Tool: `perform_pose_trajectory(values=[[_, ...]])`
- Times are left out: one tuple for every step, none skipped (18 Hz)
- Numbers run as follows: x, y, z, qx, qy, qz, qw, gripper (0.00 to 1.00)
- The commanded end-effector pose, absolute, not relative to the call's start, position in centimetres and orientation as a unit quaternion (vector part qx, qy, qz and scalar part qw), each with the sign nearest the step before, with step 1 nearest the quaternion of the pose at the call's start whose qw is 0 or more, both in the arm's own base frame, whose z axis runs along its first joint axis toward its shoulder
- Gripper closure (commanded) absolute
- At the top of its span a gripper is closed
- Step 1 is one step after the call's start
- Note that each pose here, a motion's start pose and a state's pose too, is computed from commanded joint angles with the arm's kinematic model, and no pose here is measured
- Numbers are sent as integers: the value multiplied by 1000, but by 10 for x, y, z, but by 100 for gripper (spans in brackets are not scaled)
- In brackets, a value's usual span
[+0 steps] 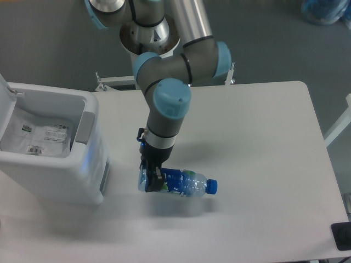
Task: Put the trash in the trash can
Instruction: 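Lift the gripped bottle up off the table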
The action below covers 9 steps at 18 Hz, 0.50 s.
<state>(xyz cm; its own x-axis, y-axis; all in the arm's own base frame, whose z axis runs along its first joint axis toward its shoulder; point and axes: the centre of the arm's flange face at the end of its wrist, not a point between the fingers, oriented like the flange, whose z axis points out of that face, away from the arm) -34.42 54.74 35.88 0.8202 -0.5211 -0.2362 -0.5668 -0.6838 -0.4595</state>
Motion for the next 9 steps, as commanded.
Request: perform_pose_trajectory(values=[[-351, 553, 377, -917, 278, 47, 283, 29], [-357, 558, 393, -916, 257, 46, 303, 28], [-362, 560, 408, -916, 233, 40, 326, 28], [-367, 562, 423, -913, 212, 33, 347, 28], [-368, 565, 436, -910, 198, 27, 364, 28], [-371, 566, 446, -908, 180, 20, 377, 28], [-371, 567, 453, -907, 166, 13, 386, 28], [-370, 568, 462, -905, 155, 8, 396, 28], [-368, 568, 468, -904, 151, 8, 399, 28]])
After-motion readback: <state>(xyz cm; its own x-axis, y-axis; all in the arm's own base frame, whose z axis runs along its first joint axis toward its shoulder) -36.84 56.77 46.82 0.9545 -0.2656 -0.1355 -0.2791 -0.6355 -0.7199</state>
